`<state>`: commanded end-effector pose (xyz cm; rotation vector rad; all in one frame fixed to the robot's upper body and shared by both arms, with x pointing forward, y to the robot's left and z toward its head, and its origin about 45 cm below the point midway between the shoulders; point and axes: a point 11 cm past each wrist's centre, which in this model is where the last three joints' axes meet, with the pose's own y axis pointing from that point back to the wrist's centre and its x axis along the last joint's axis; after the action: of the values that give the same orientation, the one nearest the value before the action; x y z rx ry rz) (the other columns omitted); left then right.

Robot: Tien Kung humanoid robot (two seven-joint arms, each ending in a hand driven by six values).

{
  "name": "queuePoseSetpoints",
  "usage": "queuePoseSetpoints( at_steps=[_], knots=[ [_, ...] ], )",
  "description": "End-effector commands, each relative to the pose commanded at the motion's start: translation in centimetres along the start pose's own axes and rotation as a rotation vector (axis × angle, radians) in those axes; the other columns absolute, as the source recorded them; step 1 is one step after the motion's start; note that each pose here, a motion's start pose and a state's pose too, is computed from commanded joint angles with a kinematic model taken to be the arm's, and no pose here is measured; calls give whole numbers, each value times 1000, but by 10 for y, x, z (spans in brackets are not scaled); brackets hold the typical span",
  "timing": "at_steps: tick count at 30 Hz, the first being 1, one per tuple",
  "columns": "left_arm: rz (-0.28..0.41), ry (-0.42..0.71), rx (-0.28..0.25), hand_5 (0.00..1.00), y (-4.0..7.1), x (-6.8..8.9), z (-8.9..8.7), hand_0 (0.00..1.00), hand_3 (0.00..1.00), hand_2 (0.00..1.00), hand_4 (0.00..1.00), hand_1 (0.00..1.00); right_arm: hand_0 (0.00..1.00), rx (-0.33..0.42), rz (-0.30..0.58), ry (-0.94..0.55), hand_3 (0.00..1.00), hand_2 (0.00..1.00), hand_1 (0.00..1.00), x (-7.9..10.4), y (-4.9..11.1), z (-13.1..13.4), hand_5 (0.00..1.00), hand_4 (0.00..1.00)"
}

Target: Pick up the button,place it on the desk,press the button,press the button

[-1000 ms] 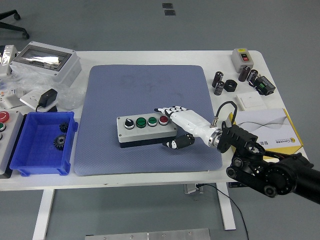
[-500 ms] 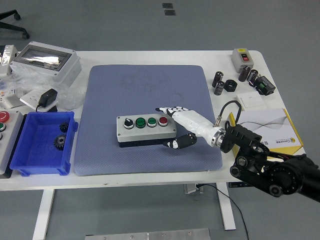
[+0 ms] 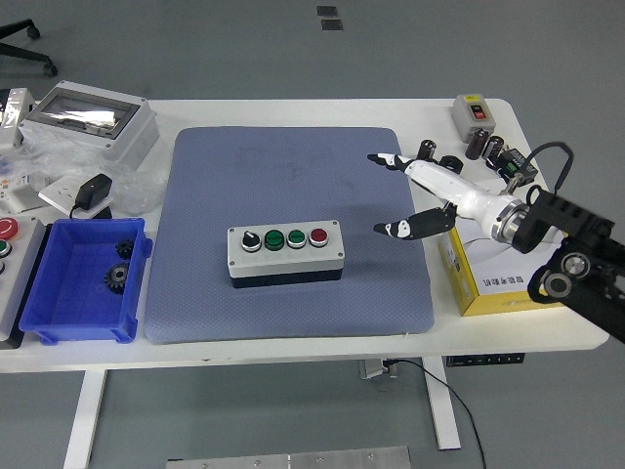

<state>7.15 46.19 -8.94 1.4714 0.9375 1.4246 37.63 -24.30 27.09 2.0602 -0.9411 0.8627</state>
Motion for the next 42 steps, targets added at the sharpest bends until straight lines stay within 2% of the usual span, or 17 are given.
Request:
queuePoseSetpoints(
  at_steps=[4,5,10,11,16,17,22,23,42],
  knots=[
    [3,2,-8,61,0,2,3,650,650,529,661,608,981,-46,-139,13,998,998,949,0,0,-9,192,796],
    [3,2,-9,60,0,3,3,650,650,529,661,609,272,-53,-168,14,913,653,493,-1,-1,-12,118,383],
    [5,2,-6,60,1,5,4,650,650,529,661,609,272,-25,-289,29,913,653,493,-4,-15,-39,118,383],
    [6,2,-4,60,1,5,4,650,649,530,661,608,87,-17,-306,38,909,351,249,-6,-18,-44,123,279],
    [7,2,-1,60,1,6,4,650,649,530,661,608,87,-3,-326,54,909,351,249,-13,-33,-55,123,279],
    [7,1,-1,58,1,7,4,650,649,530,662,608,20,-2,-330,55,910,262,190,-16,-36,-57,112,239],
    [6,-1,0,58,1,6,3,650,649,530,662,608,20,-9,-341,50,910,262,190,-26,-45,-57,112,239],
    [5,-1,0,58,1,6,3,650,649,529,662,608,5,-12,-345,49,915,234,172,-28,-46,-56,81,230],
    [1,-5,-4,63,1,4,3,650,650,528,663,608,2,-70,-403,59,909,226,170,-57,-48,-38,39,210]
  ],
)
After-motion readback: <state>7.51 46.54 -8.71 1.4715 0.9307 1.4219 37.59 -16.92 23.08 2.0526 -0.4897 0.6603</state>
